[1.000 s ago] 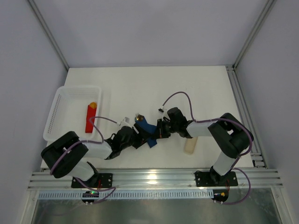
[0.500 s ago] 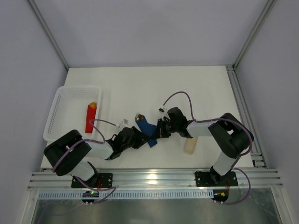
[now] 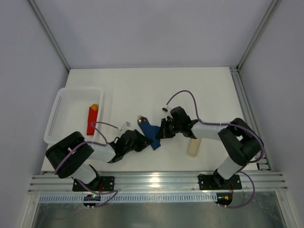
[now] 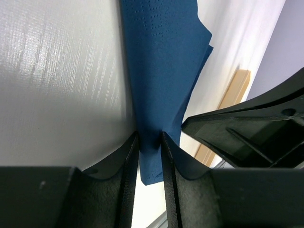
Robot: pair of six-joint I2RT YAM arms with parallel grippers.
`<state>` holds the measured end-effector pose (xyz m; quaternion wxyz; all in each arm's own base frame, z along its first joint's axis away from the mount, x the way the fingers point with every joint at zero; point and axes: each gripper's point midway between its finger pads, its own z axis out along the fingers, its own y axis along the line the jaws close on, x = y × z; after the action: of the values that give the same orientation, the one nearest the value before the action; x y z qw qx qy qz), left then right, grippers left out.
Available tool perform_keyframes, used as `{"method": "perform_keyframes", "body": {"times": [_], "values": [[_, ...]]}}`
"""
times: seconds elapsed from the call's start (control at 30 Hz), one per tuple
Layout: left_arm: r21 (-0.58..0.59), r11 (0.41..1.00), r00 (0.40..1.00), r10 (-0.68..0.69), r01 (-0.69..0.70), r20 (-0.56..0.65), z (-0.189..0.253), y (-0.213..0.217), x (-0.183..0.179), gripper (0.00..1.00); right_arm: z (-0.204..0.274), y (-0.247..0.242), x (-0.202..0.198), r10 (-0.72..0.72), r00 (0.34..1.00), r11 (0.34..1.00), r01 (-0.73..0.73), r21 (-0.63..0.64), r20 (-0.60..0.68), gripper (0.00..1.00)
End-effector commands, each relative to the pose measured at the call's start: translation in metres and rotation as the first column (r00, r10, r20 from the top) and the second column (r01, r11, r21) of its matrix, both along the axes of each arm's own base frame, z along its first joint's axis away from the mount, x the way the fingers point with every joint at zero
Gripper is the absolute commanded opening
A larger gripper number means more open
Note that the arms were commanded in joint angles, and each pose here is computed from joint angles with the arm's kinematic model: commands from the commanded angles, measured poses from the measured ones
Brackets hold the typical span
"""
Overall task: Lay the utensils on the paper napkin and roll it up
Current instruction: Roll the napkin at the center of the board.
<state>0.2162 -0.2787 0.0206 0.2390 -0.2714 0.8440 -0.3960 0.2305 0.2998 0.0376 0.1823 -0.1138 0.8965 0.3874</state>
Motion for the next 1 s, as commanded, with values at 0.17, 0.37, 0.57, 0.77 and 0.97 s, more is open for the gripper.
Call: {"method": "perform_keyframes", "body": {"times": [0.17,0.37,0.57,0.77,0.97], "values": [[0.152,0.988,0.996,-0.007,0.02,-0.086,-0.038,0.023,-0.018,0.27,0.025,0.002,0.027,-0.017,0.994,1.0,0.019,-0.017,0.105,0.04],[0.156,0.987,0.997,-0.013,0.025,-0.081,-0.036,0.023,-0.018,0.27,0.009,-0.004,0.03,-0.028,0.996,0.998,0.033,-0.051,0.083,0.04],[0.157,0.987,0.997,-0.013,0.026,-0.08,-0.036,0.022,-0.017,0.28,-0.007,-0.008,0.026,-0.029,0.998,0.997,0.033,-0.072,0.052,0.04],[0.159,0.987,0.997,-0.019,0.031,-0.075,-0.034,0.021,-0.016,0.3,-0.022,-0.012,0.02,-0.03,0.999,0.995,0.032,-0.091,0.024,0.04],[0.172,0.985,0.998,-0.001,0.013,-0.067,-0.033,0.026,-0.015,0.48,-0.032,-0.013,0.018,-0.03,1.0,0.995,0.031,-0.099,0.003,0.03]]}}
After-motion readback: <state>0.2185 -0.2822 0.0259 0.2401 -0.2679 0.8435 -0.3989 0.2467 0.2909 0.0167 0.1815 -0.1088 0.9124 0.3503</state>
